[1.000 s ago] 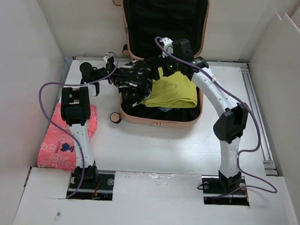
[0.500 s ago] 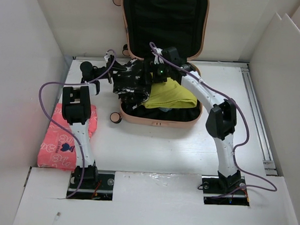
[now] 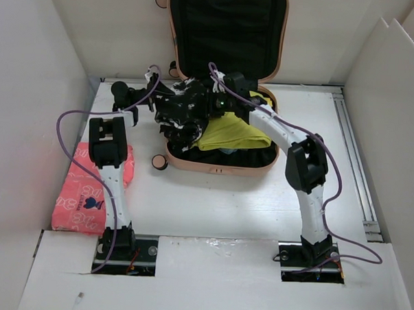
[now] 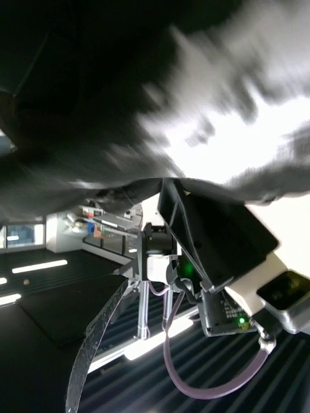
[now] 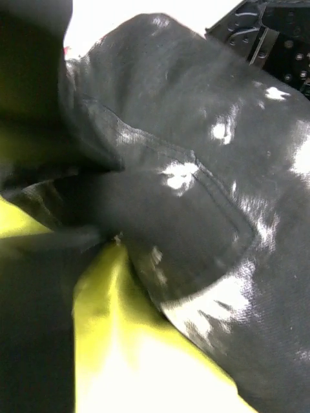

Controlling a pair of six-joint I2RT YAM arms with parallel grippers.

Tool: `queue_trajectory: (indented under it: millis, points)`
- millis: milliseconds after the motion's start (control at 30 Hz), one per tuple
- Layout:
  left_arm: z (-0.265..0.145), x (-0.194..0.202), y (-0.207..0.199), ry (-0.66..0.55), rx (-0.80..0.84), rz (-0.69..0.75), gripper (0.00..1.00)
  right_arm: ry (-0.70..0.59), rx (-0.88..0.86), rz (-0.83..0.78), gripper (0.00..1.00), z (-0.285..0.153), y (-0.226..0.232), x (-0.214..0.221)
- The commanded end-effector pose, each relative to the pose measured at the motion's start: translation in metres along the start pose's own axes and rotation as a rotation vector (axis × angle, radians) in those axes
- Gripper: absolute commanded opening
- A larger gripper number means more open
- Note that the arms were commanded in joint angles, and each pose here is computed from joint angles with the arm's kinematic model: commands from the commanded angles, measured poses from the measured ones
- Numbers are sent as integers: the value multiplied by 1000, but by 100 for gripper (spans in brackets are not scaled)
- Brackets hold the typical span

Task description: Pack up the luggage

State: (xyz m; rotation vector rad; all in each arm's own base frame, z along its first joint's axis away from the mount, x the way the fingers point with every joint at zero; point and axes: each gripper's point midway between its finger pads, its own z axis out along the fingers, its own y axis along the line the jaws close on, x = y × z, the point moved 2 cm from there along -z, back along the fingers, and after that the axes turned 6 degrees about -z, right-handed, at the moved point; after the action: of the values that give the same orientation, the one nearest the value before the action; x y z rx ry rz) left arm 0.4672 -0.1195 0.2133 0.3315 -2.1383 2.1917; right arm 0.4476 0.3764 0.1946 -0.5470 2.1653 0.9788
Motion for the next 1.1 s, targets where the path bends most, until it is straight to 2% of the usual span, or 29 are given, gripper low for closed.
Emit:
queue_trajectory:
  millis: [0, 33, 67, 167, 233, 333, 400, 467, 600, 667, 800, 867, 967, 1000, 1033, 1067]
  points:
    - [-16, 23, 16, 64, -111, 683, 100, 60, -80, 53, 29, 6, 13, 22]
    - [-21, 19, 18, 53, -113, 670, 100, 52, -73, 57, 7, 5, 6, 21]
    - [-21, 16, 20, 53, -113, 670, 100, 54, -72, 71, 0, 4, 6, 24]
    - [-21, 5, 33, 51, -114, 615, 100, 49, -66, 76, 0, 0, 3, 22]
    - [-20, -3, 26, 39, -97, 639, 100, 42, -38, 67, 0, -6, -2, 17]
    - [-24, -4, -8, -46, 31, 630, 100, 52, -15, 46, 0, -9, -4, 17]
    - [-24, 2, -40, -53, 43, 679, 100, 54, 4, 44, 0, -14, -9, 15]
    - [-24, 13, -71, -41, 19, 801, 100, 52, 15, 36, 0, -15, -10, 14]
    - [-23, 25, -107, -30, 1, 958, 100, 69, 20, 45, 0, -14, -12, 17]
    - [-24, 20, -106, -19, -23, 1040, 100, 83, 25, 52, 0, -11, -14, 18]
    - [-21, 20, -110, 26, -128, 1355, 100, 85, 59, 33, 0, -15, -17, 14]
    - [-25, 15, -107, 19, -132, 1371, 100, 85, 72, 34, 0, -16, -17, 12]
    - [-25, 9, -91, 16, -119, 1245, 100, 92, 74, 38, 0, -17, -18, 14]
    - [-21, 11, -93, -5, -37, 1147, 100, 85, 72, 34, 0, -17, -16, 11]
    - [-19, 8, -75, -26, 28, 984, 100, 82, 81, 34, 0, -17, -18, 10]
    - [-24, 13, -80, -61, 86, 915, 100, 89, 83, 37, 0, -16, -19, 11]
